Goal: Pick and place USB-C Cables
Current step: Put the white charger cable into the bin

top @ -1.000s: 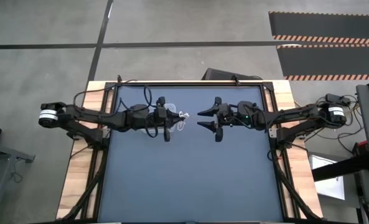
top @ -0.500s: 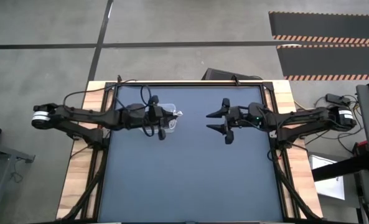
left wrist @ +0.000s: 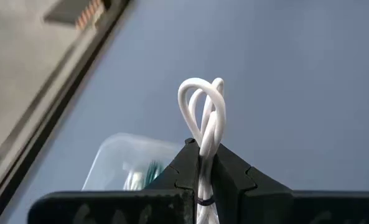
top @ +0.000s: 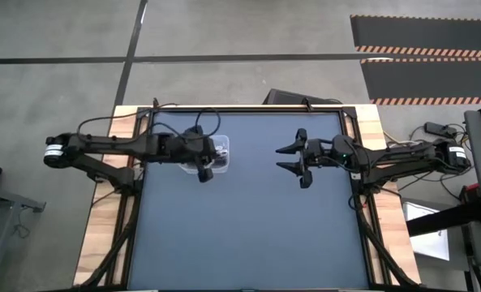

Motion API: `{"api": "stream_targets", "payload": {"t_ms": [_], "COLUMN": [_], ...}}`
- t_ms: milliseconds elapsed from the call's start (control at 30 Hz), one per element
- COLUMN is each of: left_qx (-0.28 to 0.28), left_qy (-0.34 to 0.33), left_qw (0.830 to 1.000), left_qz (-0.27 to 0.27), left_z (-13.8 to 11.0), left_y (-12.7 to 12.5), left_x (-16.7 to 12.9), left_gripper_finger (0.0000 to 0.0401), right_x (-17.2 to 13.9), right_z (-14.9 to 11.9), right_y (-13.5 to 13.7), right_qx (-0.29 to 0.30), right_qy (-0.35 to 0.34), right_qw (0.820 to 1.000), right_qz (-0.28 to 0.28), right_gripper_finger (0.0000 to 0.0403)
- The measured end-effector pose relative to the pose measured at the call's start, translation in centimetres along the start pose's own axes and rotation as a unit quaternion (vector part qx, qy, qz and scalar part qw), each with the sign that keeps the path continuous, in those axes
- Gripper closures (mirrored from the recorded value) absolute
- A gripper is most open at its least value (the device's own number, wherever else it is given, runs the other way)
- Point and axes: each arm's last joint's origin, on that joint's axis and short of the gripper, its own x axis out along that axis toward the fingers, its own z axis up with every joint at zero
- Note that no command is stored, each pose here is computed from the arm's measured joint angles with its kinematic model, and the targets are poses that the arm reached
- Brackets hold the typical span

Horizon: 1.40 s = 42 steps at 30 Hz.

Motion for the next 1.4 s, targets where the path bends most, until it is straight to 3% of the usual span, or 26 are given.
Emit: {"api": "stream_targets", "payload": {"t_ms": [167,333,700,1067,1400], "left_qx": [0.012,0.022,0.093,0.163,0.178], "left_qy": [0.099,0.199,0.34,0.357,0.349], "left_qw": [0.995,0.979,0.935,0.917,0.917], "left_qz": [0.008,0.019,-0.038,-0.075,-0.079], "left_z": [0.3,0.4,-0.5,0.8,0.8], "left_y": [0.3,1.1,2.1,2.8,3.1], "left_x": [-0.4,-0.5,2.5,5.4,6.0], "left_gripper_finger": [0.0393,0.0393,0.0393,0.0393,0.0393], "right_x": [0.1,0.1,0.1,0.5,0.3], "right_z": [-0.1,-0.1,-0.2,-0.9,-1.2], "right_y": [0.0,0.0,0.0,-0.1,-0.1], "right_qx": [-0.003,-0.008,-0.01,-0.019,-0.05], "right_qy": [0.002,0.002,0.004,0.02,0.027], "right_qw": [1.0,1.0,1.0,1.0,0.998], "right_qz": [0.0,0.0,-0.001,-0.001,0.001], "right_gripper_finger": [0.0211,0.0211,0.0211,0.0211,0.0211]}}
